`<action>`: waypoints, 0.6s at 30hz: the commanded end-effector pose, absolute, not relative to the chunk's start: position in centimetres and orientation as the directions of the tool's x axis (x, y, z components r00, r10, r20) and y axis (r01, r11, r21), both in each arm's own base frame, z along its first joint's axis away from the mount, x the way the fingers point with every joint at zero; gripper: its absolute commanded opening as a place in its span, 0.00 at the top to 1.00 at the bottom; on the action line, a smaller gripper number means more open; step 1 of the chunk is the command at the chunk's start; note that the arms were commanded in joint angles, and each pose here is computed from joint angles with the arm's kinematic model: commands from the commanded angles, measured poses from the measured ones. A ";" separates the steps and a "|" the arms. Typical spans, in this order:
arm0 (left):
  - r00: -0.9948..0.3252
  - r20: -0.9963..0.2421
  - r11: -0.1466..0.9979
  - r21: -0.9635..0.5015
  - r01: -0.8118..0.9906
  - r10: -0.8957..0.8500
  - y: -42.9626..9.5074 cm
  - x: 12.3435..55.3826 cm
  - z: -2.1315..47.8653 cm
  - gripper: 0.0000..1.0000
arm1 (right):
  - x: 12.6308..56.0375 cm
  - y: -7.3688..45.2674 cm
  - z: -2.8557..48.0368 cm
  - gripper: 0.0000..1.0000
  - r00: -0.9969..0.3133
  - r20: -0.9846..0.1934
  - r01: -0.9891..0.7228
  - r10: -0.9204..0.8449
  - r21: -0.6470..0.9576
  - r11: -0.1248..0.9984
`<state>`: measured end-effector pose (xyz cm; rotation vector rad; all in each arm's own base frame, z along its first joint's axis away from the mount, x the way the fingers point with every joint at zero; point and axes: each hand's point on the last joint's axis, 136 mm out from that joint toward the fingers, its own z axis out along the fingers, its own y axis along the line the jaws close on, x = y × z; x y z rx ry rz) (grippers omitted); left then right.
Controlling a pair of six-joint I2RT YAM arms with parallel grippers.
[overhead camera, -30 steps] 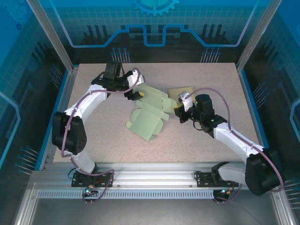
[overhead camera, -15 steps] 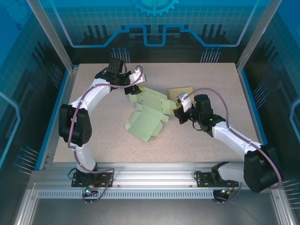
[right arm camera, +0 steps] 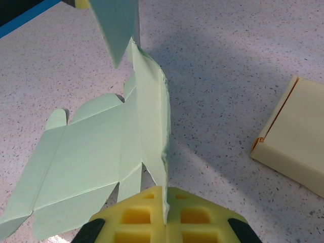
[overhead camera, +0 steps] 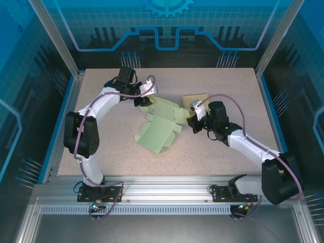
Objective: Fold the paper box
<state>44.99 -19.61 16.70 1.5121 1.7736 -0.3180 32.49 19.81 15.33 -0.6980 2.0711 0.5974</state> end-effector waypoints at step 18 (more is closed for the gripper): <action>0.095 -0.655 0.393 0.556 0.732 0.750 -20.2 45.2 16.5 0.94 | 34.7 16.9 15.0 0.89 -0.641 -0.759 -0.427 -0.114 0.230 0.875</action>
